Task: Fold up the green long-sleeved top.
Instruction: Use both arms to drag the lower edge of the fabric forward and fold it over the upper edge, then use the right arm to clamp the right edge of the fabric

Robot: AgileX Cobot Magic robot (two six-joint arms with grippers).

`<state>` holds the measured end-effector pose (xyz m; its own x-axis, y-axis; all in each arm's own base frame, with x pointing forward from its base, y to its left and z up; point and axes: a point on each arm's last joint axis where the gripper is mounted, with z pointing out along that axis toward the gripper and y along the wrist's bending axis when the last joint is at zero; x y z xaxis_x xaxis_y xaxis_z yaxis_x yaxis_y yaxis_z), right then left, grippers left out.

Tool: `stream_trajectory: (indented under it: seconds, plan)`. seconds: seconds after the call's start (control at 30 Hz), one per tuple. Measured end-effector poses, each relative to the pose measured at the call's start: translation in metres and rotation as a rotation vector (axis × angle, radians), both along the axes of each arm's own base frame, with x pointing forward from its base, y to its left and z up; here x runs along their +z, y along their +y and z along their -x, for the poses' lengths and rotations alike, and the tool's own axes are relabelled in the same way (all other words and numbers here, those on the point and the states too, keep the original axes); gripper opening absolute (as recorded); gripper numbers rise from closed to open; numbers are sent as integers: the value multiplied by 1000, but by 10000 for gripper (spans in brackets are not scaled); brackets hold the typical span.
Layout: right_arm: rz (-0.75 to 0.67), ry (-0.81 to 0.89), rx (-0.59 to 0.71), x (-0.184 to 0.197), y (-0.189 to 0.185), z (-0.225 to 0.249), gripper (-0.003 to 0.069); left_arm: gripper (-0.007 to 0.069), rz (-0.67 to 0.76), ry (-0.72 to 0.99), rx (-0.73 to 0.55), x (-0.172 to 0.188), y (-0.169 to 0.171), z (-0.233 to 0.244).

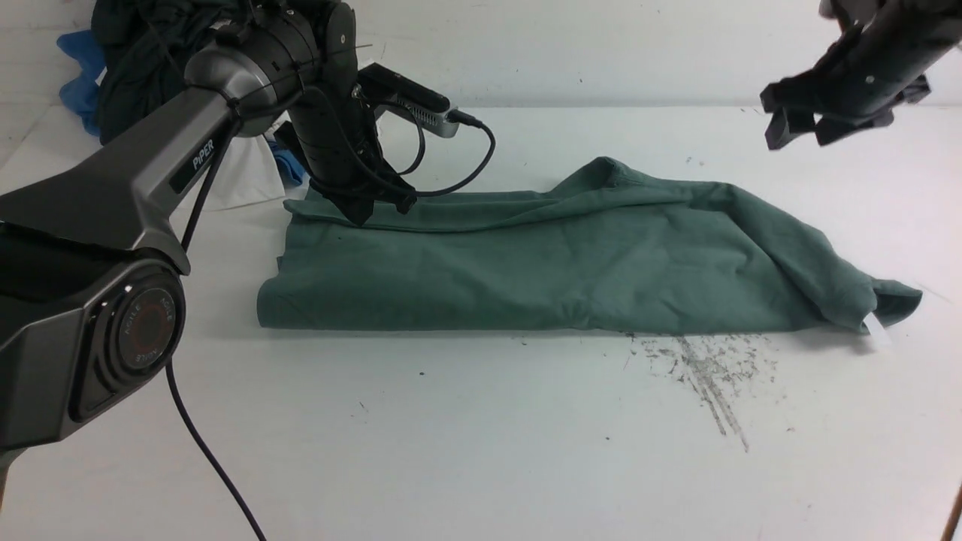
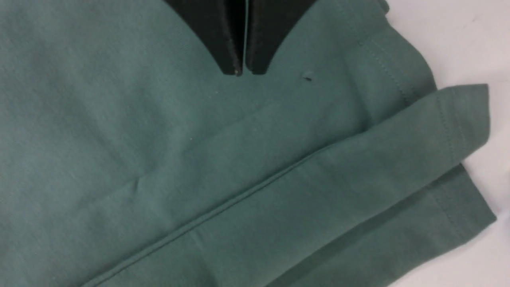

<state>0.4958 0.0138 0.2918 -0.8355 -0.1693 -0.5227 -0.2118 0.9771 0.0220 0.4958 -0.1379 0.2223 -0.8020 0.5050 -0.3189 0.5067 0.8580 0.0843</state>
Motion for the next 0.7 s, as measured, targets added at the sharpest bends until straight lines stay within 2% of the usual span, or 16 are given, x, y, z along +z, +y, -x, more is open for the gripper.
stream_trajectory:
  seconds: [0.1,0.23,0.3,0.37,0.47,0.7]
  plan:
    - [-4,29,42,8,11,20,430,-8,15,4,-9,0,-2,0]
    - [13,247,162,-43,45,57,430,-8,58,15,-21,0,-6,2]
    - [31,371,198,-78,57,73,430,-8,72,19,-25,0,-7,2]
    - [63,423,199,-101,58,81,430,-8,77,20,-25,0,-7,2]
    - [129,431,144,-118,46,83,430,-8,77,20,-26,0,-7,2]
    - [281,326,-25,-116,-11,69,430,-8,76,20,-28,0,-7,2]
